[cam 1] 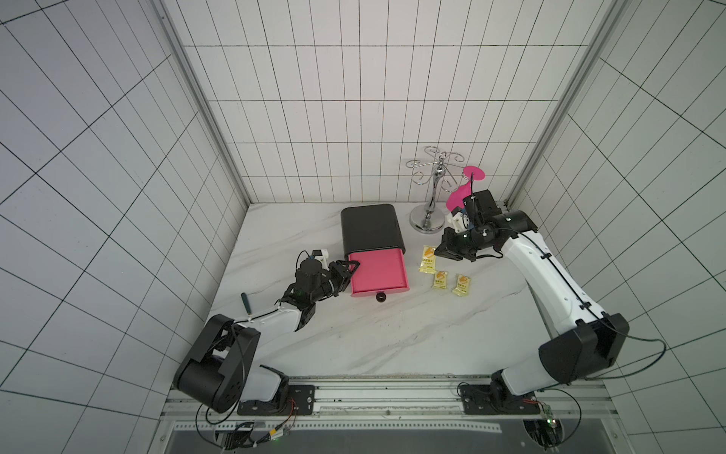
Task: Take the cookies out of the drawer
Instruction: Place the cookie at the center of the board, then close the drawer in the storage box.
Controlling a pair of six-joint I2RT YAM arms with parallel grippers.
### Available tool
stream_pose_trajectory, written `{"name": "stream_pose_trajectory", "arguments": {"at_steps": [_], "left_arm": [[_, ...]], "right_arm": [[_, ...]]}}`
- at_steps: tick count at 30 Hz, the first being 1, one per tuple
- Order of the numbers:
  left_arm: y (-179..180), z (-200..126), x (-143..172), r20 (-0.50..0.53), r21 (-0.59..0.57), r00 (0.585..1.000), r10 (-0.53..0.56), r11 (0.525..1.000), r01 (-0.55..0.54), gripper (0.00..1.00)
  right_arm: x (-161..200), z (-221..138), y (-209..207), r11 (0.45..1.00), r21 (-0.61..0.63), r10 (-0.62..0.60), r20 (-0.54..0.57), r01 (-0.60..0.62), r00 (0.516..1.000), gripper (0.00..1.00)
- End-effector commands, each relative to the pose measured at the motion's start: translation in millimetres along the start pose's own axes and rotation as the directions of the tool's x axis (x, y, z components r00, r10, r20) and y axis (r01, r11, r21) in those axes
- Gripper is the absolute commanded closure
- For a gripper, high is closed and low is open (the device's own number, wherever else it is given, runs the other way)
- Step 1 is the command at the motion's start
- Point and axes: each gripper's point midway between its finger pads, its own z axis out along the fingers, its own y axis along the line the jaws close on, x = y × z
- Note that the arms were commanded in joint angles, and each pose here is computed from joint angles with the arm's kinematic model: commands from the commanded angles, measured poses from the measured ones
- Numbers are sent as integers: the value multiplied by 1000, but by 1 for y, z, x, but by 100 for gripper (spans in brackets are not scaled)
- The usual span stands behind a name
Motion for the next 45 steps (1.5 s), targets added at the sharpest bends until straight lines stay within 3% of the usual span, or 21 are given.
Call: {"name": "stream_pose_trajectory", "arguments": {"at_steps": [1, 6, 13, 18, 21, 25, 28, 32, 37, 45], "left_arm": [[-5, 4, -6, 7, 2, 1000, -2, 1000, 2, 57], [-5, 4, -5, 1, 3, 1000, -8, 1000, 8, 57], [-6, 5, -6, 3, 5, 1000, -12, 1000, 12, 57], [-5, 5, -6, 3, 1, 1000, -15, 1000, 15, 57], [-3, 5, -6, 3, -3, 1000, -16, 1000, 16, 58], [-3, 5, -6, 3, -3, 1000, -20, 1000, 20, 57], [-3, 6, -6, 5, -3, 1000, -21, 1000, 21, 57], [-4, 7, -7, 3, 3, 1000, -25, 1000, 25, 58], [-7, 9, -7, 0, 11, 1000, -25, 1000, 25, 58], [-10, 10, -6, -12, 17, 1000, -23, 1000, 23, 57]], "right_arm": [[-5, 36, -26, 998, -19, 58, -77, -59, 995, 100], [-20, 85, -59, 993, 14, 120, -139, -119, 983, 100], [-40, 120, -94, 982, 42, 186, -162, -182, 969, 100], [-45, 122, -107, 979, 50, 204, -160, -198, 966, 84], [-44, 116, -104, 981, 39, 193, -148, -190, 970, 68], [-38, 94, -90, 984, 8, 179, -113, -179, 977, 63], [-18, 73, -69, 988, -18, 149, -74, -151, 986, 71], [35, 67, -27, 983, -105, 144, -42, -148, 989, 98], [87, 66, 38, 924, -348, 179, 30, -157, 983, 100], [109, 71, 60, 929, -353, 151, 78, -115, 985, 100]]}}
